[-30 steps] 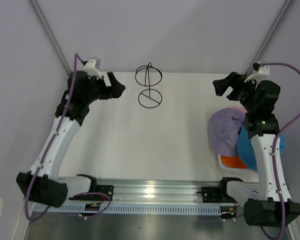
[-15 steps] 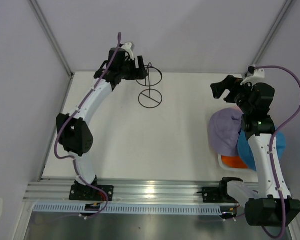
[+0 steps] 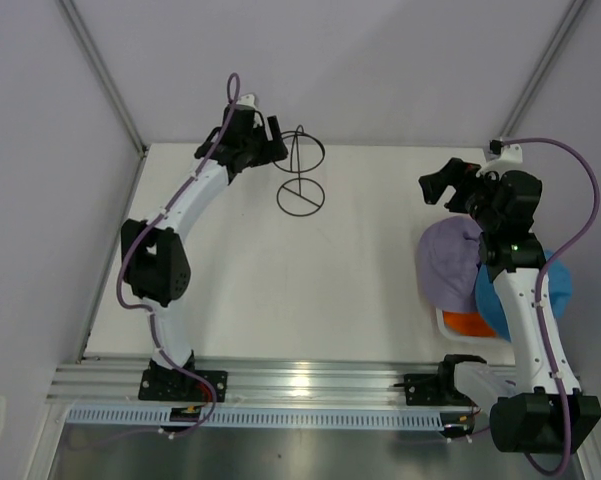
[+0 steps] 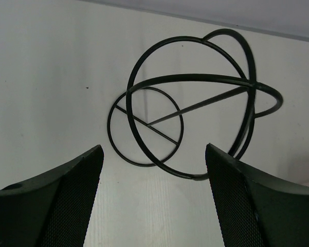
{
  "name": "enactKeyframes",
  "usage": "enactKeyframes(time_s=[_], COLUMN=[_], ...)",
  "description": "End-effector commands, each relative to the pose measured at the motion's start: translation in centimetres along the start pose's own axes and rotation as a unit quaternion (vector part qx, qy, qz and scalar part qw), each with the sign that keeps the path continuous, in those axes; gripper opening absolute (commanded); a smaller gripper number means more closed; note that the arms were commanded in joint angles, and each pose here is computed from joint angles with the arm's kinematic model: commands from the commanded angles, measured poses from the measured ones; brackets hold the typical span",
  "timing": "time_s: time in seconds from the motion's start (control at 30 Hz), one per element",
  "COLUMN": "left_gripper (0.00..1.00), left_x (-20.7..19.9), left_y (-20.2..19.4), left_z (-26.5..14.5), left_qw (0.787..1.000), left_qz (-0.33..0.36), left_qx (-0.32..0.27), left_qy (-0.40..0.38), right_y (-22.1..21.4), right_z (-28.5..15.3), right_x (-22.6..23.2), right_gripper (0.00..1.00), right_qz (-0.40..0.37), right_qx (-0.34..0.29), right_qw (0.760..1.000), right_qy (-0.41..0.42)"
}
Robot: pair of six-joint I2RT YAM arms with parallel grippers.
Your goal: Stack the hats
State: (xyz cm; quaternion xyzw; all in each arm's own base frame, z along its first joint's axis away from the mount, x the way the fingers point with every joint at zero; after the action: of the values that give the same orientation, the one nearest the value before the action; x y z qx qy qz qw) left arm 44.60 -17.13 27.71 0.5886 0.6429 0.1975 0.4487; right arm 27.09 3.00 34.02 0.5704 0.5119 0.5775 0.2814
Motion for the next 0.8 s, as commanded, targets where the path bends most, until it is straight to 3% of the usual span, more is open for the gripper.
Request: enactKeyframes(time_s=[0.0,0.17,0.37,0.6,0.77], left_gripper=[0.83,0.84,0.84,0.82,0.73], left_x=[0.3,0.8,1.7,1.6,1.8], left_y=[-0.2,-0.9,-2.6,-3.1,-4.2], left_z=[2.1,3.8,5.6,3.0,1.2], left_qw=[0.999,0.998,0.992,0.986,0.982], left_qz=[-0.031,-0.051,-0.071,-0.075,-0.061], left_qx=[-0.001,0.005,0.052,0.084,0.109], left_qy=[0.020,0.047,0.095,0.120,0.142], right_y=[0.8,0.8,0.7,0.6,0.2], right_z=[0.0,0.0,-0.2,-0.5,-0.3], right_x=[0.4,0.3,0.3,0.3,0.3], right_gripper=[1.00,1.00,1.00,1.00,1.00], right_qz=[-0.014,-0.014,-0.017,-0.017,-0.009], right_qx=[-0.019,-0.019,-0.018,-0.019,-0.014], right_qw=[1.000,1.000,1.000,1.000,1.000], right_qy=[0.008,0.006,0.003,-0.001,0.003])
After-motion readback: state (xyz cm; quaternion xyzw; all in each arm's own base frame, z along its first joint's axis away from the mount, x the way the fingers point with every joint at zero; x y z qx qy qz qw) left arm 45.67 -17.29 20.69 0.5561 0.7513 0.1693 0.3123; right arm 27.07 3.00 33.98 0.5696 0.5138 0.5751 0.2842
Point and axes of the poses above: each gripper's point midway between its finger pads, its own z axis out along the fingers, its own x axis along the line the jaws close on, y = z × x, the point moved 9 cm from there along -z, back along the fingers, and after that the axes turned 1 degree about z, right-handed, at the moved point
